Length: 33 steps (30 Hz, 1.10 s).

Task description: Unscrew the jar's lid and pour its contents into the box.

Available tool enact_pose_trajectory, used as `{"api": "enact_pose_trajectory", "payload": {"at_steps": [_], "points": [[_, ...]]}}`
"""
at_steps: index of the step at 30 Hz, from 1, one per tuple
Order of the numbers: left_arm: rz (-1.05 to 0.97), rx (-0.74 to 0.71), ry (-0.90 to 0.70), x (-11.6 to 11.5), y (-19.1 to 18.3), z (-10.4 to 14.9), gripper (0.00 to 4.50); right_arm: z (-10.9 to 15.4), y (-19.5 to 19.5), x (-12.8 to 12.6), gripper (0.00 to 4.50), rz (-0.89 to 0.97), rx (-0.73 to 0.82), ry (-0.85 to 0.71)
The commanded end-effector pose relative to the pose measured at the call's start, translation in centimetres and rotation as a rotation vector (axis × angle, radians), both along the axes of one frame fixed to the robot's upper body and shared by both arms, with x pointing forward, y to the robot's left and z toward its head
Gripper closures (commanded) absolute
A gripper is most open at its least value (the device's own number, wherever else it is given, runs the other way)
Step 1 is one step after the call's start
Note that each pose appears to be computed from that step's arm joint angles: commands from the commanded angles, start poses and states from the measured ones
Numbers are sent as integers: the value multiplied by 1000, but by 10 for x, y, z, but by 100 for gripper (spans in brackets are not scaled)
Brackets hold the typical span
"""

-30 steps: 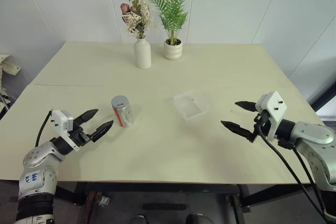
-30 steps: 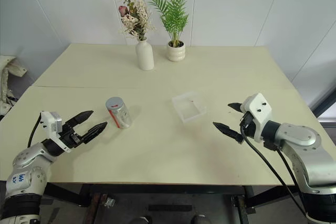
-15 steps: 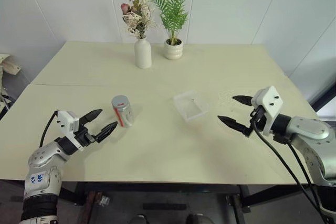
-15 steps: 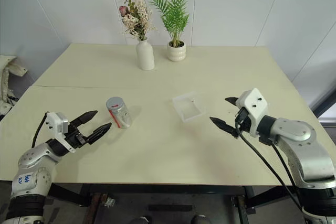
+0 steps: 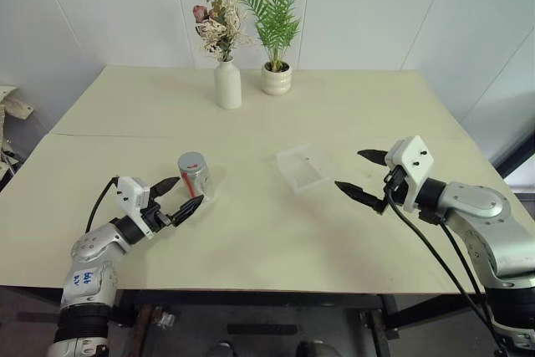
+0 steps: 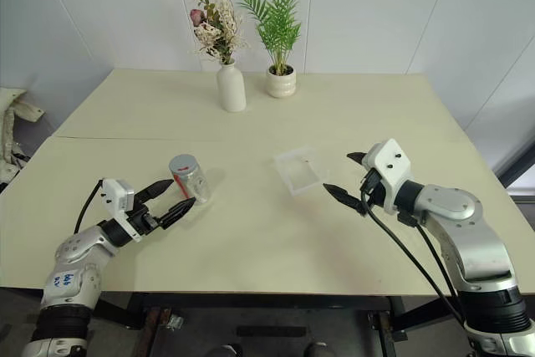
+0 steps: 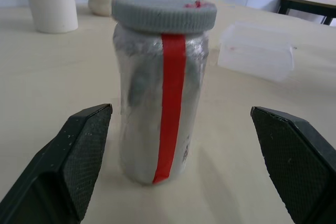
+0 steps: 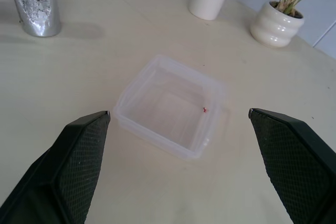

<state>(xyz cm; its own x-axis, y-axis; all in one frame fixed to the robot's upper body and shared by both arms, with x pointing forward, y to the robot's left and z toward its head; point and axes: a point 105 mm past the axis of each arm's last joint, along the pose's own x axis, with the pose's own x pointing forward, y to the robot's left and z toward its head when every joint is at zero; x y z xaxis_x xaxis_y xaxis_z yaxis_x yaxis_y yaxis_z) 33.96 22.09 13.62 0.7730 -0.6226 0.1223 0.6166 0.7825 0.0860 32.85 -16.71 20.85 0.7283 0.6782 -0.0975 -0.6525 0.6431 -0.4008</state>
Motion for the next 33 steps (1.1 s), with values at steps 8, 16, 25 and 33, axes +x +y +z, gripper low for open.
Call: {"api": "enact_pose_trajectory", "payload": {"at_steps": [8, 16, 25, 33], "points": [[46, -4, -63, 7, 4, 14, 0, 14, 2, -4, 3, -6, 5, -71], [49, -30, -58, 22, -1, 18, 0, 14, 0, -4, 3, -17, 2, -77], [16, -19, -45, 32, -11, 16, 0, 15, 0, -4, 3, -23, 2, -81], [-1, -8, -55, 38, -17, 20, 0, 13, 0, -5, 3, -30, 2, -78]]}}
